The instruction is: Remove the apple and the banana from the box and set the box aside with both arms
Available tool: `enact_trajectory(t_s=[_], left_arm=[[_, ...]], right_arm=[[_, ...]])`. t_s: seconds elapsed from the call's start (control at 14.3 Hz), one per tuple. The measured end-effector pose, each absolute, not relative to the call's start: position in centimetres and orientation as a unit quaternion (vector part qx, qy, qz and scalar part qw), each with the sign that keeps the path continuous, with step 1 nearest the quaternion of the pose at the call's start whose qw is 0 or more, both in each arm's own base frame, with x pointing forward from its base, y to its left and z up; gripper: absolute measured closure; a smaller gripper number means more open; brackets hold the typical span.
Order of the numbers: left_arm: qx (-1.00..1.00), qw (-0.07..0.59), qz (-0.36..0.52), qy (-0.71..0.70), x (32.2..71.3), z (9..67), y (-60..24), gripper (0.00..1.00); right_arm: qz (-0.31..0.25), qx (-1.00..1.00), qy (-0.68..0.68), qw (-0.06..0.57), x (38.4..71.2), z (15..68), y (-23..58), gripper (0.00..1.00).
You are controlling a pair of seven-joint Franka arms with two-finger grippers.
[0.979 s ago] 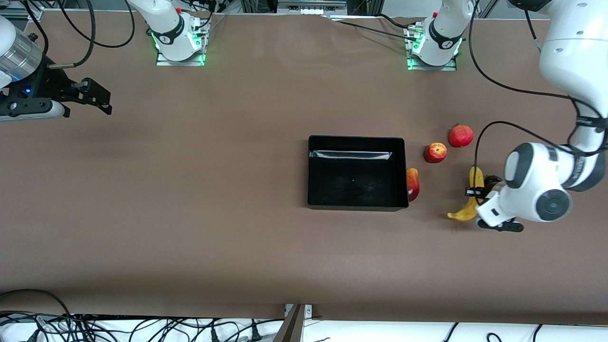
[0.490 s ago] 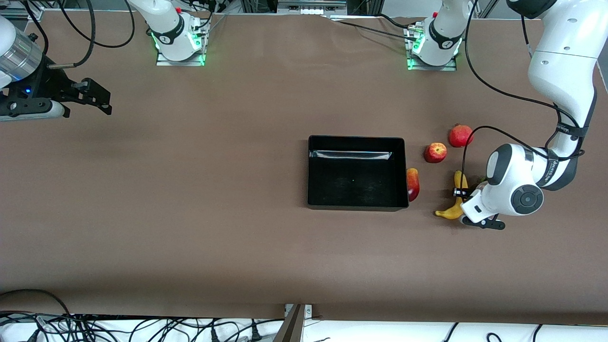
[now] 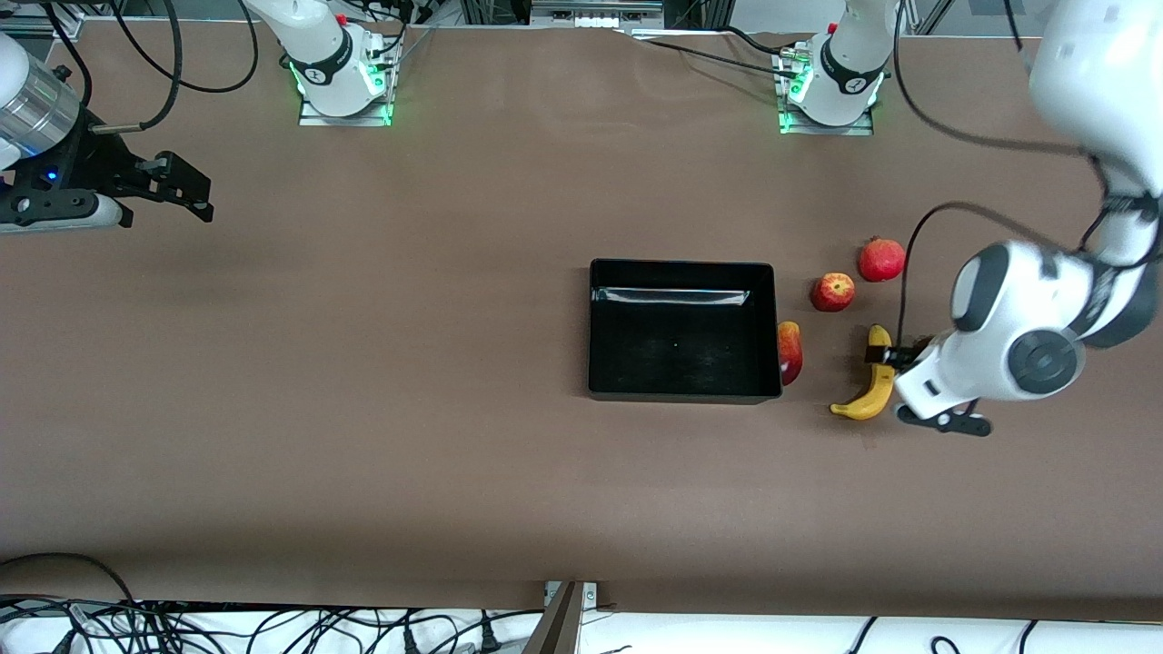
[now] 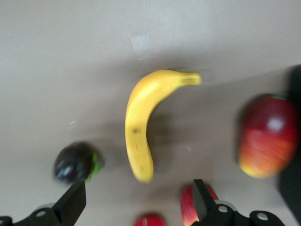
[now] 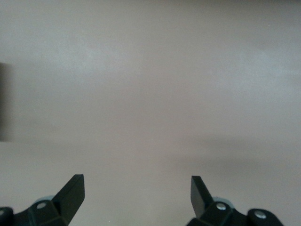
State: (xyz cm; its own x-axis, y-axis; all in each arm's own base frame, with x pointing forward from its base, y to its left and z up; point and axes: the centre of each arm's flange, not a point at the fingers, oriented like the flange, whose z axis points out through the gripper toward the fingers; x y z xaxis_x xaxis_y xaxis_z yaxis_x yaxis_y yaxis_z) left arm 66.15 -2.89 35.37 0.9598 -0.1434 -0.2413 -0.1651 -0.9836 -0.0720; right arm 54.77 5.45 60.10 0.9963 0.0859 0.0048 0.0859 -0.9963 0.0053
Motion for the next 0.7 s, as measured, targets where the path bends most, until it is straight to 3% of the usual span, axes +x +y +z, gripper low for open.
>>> enact_trajectory(t_s=[0.28, 0.7], left_arm=[[-0.99, 0.059, 0.11, 0.068, 63.7, 49.6, -4.4, 0.0], [-0.998, 0.019, 0.053, -0.003, 60.5, 59.8, -2.3, 0.0]], right_arm=[[-0.02, 0.999, 0.05, 0.005, 56.4, 56.8, 6.3, 0.0], [-0.064, 0.992, 0.104, -0.004, 55.5, 52.7, 17.2, 0.0]])
